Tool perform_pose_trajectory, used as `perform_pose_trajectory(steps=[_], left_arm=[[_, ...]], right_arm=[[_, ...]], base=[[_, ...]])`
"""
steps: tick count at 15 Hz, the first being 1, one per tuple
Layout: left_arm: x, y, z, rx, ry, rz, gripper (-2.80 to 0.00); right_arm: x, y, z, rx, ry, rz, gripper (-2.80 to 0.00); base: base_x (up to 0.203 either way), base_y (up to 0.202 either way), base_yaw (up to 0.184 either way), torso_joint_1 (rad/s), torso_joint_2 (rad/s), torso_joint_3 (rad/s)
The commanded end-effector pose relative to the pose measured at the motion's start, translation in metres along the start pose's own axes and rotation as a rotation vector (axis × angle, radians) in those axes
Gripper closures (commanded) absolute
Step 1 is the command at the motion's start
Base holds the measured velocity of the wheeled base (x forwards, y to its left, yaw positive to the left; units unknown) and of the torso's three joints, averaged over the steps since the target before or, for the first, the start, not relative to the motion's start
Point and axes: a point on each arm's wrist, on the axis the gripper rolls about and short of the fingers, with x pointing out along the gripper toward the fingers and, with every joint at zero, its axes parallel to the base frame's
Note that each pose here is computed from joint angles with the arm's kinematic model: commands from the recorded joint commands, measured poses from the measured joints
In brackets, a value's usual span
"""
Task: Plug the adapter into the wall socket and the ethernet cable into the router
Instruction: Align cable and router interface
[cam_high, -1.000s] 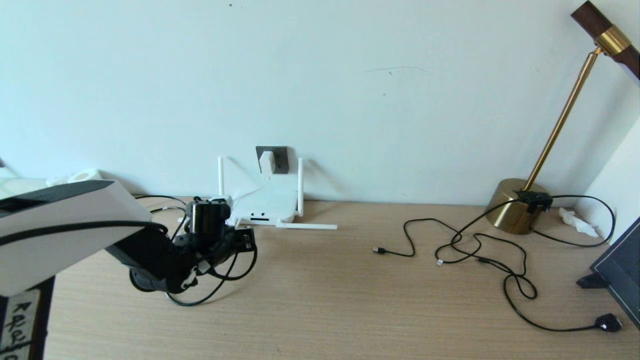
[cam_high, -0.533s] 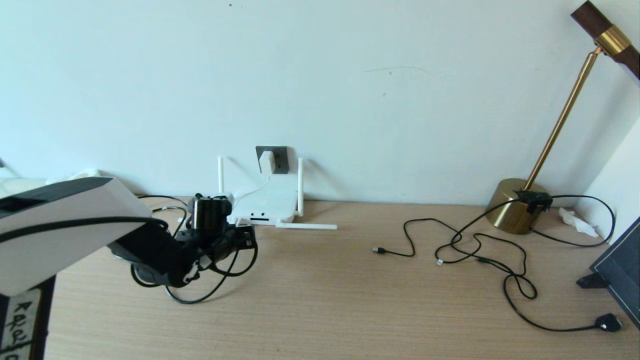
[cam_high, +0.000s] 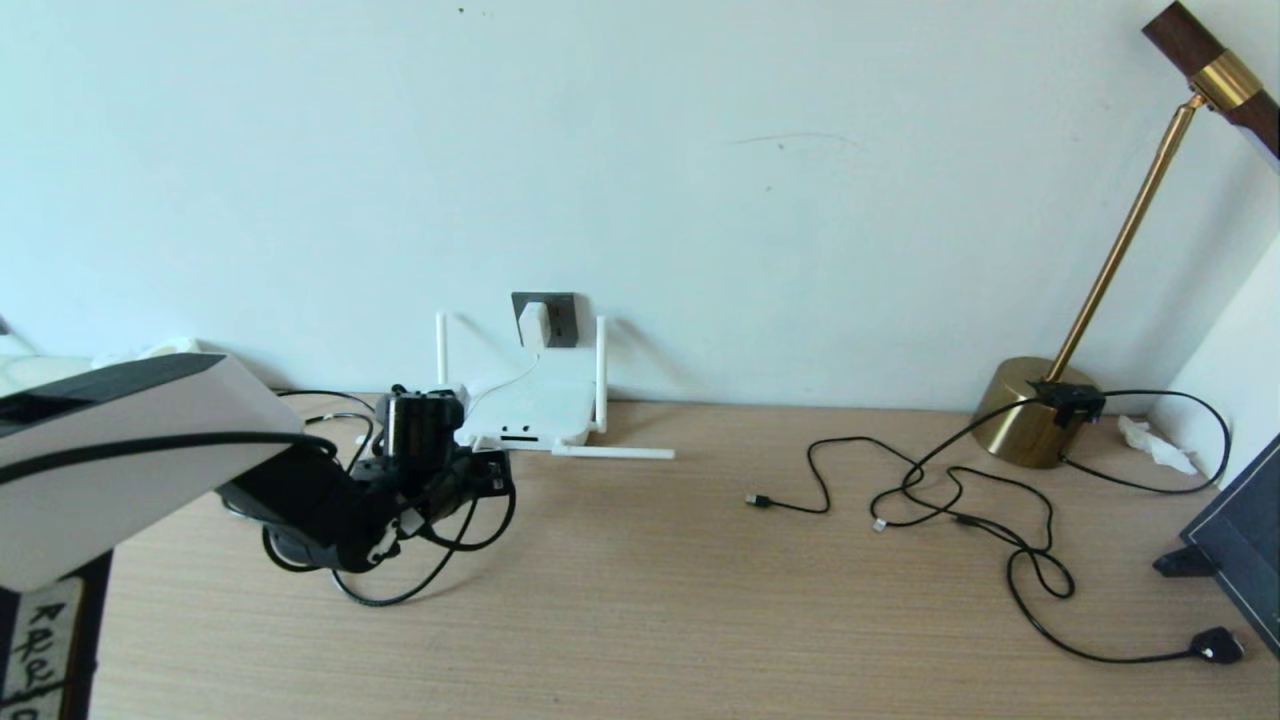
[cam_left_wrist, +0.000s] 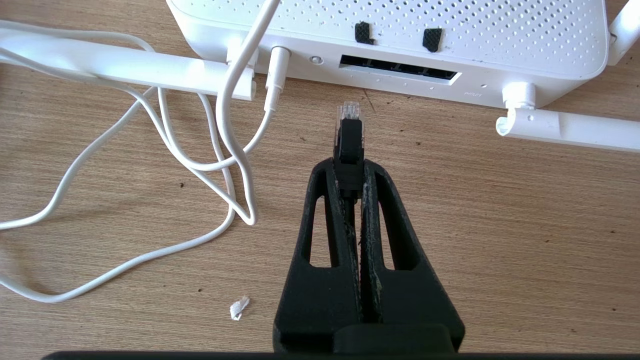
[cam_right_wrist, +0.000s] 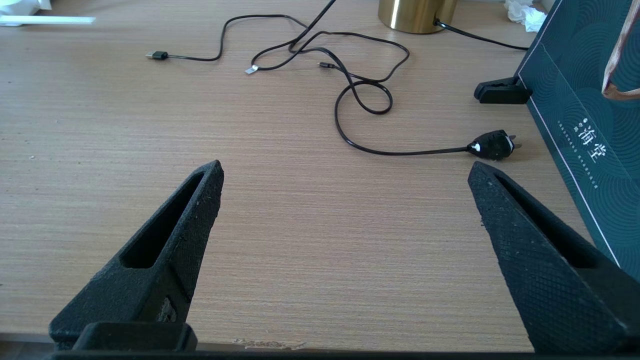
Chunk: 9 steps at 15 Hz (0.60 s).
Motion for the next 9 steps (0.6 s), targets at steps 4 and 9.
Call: perform_pose_trajectory(steps=[4,9], left_arm=[[0.0018,-0.001,0.0039,-0.001,-0.017,-0.002,0.0],[0.0039,-0.0009,0.0006,0.001,-0.006,-0.001,0.0]], right_arm=[[0.0,0.0,-0.0002,0.0,0.001,0.0,-2.8],[0.0,0.0,-0.0002,0.0,0.001,0.0,-2.8]], base=[[0.0,0.0,0.0,0.0,0.0,0.0],[0.0,0.0,0.0,0.0,0.0,0.0]])
